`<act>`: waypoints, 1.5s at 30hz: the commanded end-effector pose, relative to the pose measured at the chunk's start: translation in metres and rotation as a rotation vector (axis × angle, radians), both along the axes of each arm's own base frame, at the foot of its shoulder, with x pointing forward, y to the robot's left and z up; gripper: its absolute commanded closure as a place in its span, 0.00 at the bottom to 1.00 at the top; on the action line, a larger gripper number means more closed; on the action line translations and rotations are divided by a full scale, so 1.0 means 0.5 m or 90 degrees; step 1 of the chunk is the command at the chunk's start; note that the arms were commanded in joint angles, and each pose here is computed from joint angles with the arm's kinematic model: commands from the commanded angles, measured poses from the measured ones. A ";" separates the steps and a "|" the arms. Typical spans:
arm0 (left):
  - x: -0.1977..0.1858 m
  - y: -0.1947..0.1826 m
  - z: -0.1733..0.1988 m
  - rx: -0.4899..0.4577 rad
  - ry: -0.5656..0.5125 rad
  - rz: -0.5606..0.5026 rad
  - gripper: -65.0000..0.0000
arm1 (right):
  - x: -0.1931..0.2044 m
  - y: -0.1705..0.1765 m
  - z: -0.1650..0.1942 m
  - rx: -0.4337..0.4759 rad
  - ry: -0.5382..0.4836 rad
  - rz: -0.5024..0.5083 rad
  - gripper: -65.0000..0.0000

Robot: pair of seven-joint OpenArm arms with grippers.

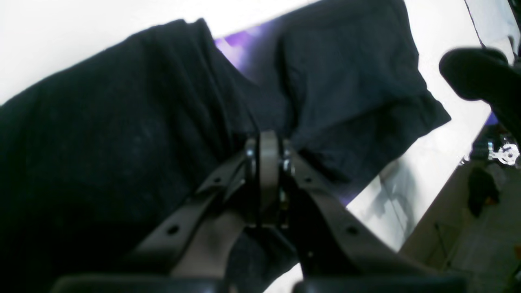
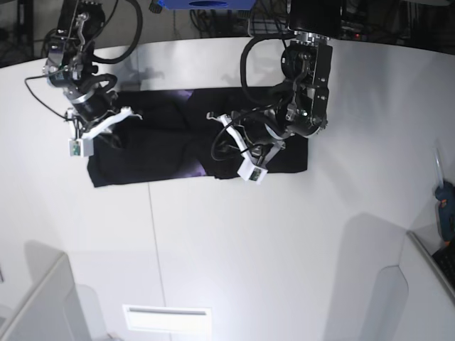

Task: Fold the T-shirt properly
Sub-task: 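Fold the strip end with the left gripper toward the right gripper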

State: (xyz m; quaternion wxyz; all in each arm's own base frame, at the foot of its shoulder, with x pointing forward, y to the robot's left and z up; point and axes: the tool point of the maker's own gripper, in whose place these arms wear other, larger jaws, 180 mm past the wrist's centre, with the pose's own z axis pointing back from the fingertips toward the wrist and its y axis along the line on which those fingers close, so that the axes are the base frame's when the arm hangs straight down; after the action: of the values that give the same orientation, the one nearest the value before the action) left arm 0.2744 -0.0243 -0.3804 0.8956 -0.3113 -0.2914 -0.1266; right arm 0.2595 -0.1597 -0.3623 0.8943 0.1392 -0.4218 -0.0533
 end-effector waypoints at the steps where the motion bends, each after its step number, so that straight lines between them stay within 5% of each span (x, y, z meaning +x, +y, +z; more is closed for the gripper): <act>1: 0.016 -0.016 0.028 -0.023 -0.027 -0.003 1.00 | 0.014 -0.004 0.026 -0.002 -0.033 0.000 1.00; 45: 0.002 -0.022 -0.019 -0.017 0.020 -0.012 1.00 | 0.023 -0.005 0.032 -0.002 -0.039 -0.001 1.00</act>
State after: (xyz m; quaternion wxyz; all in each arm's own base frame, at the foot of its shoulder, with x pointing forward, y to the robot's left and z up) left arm 0.2662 -0.0286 -0.4033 0.9057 -0.3145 -0.2556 -0.1244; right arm 0.2636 -0.1595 -0.3594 0.8919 0.1398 -0.4268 -0.0529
